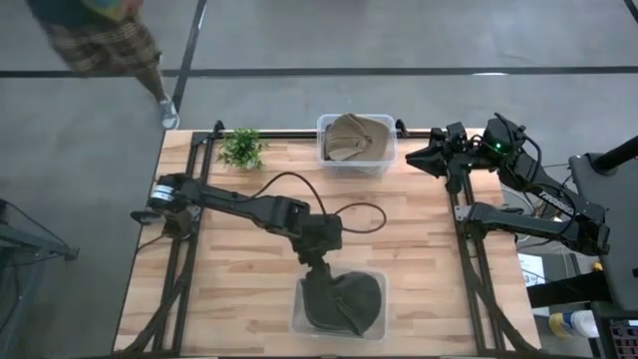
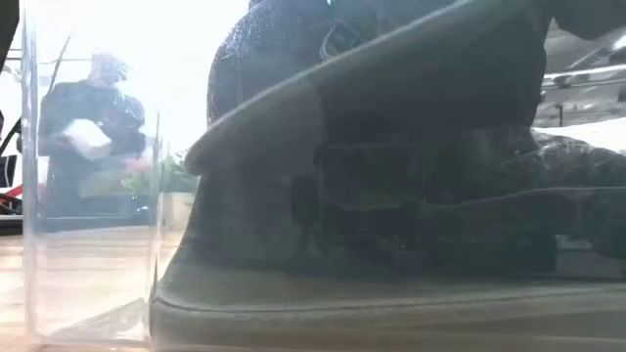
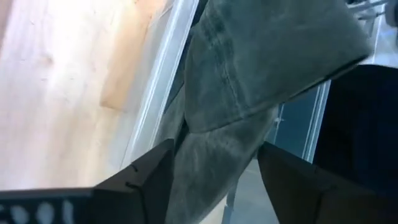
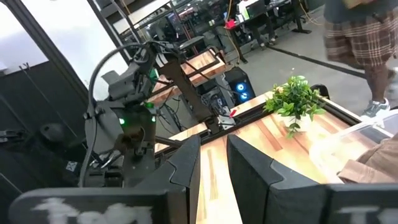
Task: Pick & Place hat
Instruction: Put the black cap into the bottom transparent bin, then return to Home Position
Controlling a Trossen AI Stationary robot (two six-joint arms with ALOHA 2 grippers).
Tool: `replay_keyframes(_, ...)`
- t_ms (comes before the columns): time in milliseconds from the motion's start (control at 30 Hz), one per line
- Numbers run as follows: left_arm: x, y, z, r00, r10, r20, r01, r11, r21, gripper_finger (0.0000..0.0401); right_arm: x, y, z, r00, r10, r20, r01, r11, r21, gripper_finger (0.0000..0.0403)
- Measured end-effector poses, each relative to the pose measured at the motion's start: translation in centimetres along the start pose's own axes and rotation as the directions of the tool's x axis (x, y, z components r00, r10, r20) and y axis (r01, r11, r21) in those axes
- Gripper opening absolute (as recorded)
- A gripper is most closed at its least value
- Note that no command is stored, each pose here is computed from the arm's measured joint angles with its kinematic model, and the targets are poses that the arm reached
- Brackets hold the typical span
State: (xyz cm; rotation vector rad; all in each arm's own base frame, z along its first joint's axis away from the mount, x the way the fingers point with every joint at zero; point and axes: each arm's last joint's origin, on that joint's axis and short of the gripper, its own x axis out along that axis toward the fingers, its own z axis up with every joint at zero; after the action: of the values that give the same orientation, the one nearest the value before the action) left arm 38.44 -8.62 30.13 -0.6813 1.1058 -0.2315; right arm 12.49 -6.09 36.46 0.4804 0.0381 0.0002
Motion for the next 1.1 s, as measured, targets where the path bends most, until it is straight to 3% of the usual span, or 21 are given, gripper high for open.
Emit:
replay_keyframes(133,-1.3,-0.4,0.2,0.999,0.043,-0.012,-0.042,0.998,0.053,0.0237,0.0,0.0,-0.1,1.000,-0.003,-0.005,0.003,1.000,0.010,0.0073)
replay_keyframes(233,-2.9,-0.6,0.4,0.985,0.170,0.030,-0.172,0.981,0.087,0.0237,0.1,-0.5,-0.7,0.996,-0.061,-0.058,0.062,0.998,0.007,0.0073)
replay_keyframes(333,-4.3,-0.6,0.4,0.946,0.316,0.069,-0.322,0.940,0.109,0.0230,0.2,-1.3,-2.1,0.974,-0.122,-0.189,0.128,0.992,0.021,0.0071)
replay_keyframes(433,-5.3,-0.5,0.4,0.917,0.390,0.082,-0.397,0.910,0.115,0.0198,0.4,-1.9,-3.0,0.948,-0.160,-0.276,0.180,0.983,0.047,0.0058)
replay_keyframes(567,-6.1,-0.3,0.3,0.887,0.450,0.103,-0.460,0.879,0.124,0.0104,0.2,-1.7,-2.9,0.954,-0.152,-0.259,0.145,0.988,-0.046,0.0015)
replay_keyframes(633,-6.7,-0.2,0.4,0.889,0.441,0.125,-0.455,0.881,0.127,0.0042,-0.1,-1.4,-2.6,0.962,-0.145,-0.230,0.124,0.987,-0.101,0.0010)
replay_keyframes(700,-7.3,0.0,0.5,0.890,0.428,0.156,-0.447,0.887,0.116,0.0013,-0.3,-1.2,-2.5,0.975,-0.129,-0.178,0.103,0.984,-0.148,0.0008)
replay_keyframes(833,-8.9,-0.3,0.9,0.879,0.317,0.356,-0.385,0.913,0.137,0.0005,-0.4,-0.9,-2.9,0.999,-0.047,-0.023,0.042,0.983,-0.176,0.0008)
replay_keyframes(967,-11.6,-0.1,0.2,0.803,0.158,0.575,-0.300,0.940,0.160,0.0002,-0.6,-1.5,-4.9,0.998,0.009,0.065,0.001,0.989,-0.147,0.0008)
replay_keyframes(1100,-13.7,1.5,-2.7,0.740,0.104,0.665,-0.270,0.951,0.151,0.0001,-1.1,-2.0,-7.0,0.993,0.037,0.114,-0.026,0.995,-0.095,0.0008)
